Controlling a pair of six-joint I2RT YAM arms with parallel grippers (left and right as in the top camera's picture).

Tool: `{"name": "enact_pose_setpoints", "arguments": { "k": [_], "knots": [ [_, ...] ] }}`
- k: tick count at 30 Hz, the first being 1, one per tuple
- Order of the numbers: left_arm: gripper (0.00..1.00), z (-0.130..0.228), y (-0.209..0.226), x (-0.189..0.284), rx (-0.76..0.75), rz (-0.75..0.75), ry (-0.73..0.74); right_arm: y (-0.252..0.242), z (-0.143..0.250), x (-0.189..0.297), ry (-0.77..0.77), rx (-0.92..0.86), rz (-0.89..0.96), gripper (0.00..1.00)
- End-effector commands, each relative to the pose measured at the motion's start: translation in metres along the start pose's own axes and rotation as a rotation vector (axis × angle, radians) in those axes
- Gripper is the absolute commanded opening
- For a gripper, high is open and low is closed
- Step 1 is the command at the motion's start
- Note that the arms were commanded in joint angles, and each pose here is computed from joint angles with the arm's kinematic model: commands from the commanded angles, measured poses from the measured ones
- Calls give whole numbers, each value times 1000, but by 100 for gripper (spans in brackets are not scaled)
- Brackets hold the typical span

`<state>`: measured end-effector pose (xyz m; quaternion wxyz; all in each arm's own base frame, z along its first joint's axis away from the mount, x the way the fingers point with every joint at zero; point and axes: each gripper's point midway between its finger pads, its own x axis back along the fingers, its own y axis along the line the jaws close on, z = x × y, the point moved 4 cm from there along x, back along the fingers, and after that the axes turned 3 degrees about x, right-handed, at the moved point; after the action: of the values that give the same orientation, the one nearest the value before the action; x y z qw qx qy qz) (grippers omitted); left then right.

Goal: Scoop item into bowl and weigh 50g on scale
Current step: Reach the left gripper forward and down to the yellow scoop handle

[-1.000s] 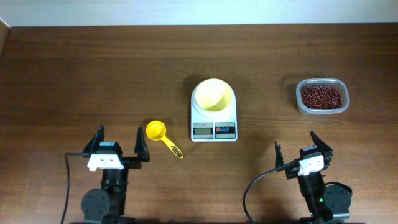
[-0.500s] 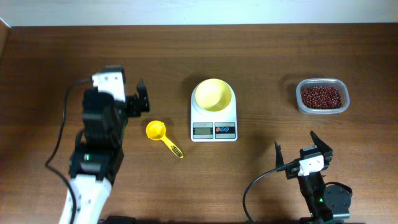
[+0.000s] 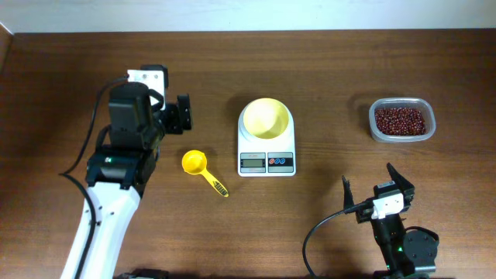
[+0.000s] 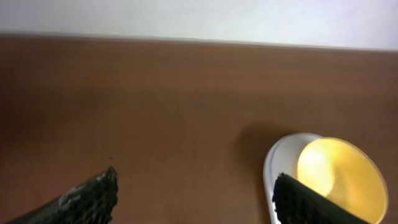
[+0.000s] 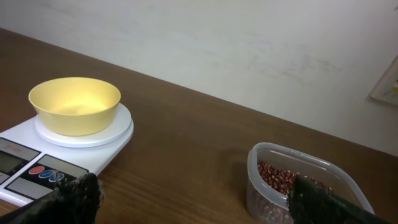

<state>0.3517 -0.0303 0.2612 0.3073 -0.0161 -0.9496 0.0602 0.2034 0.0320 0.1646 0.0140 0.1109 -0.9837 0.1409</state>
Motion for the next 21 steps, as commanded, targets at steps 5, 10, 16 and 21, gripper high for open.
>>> {"name": "enact_pose_setpoints", "arguments": {
  "k": [5, 10, 16, 21],
  "knots": [
    [85, 59, 15, -29, 373, -140, 285, 3, 2, 0, -1, -7, -11, 99],
    [87, 98, 30, -28, 623, -341, 425, 3, 2, 0, -1, -7, -11, 99],
    [88, 119, 33, -39, 712, -409, 499, 3, 2, 0, -1, -7, -11, 99],
    [87, 145, 33, -58, 707, -441, 613, 3, 2, 0, -1, -7, -11, 99]
  ]
}}
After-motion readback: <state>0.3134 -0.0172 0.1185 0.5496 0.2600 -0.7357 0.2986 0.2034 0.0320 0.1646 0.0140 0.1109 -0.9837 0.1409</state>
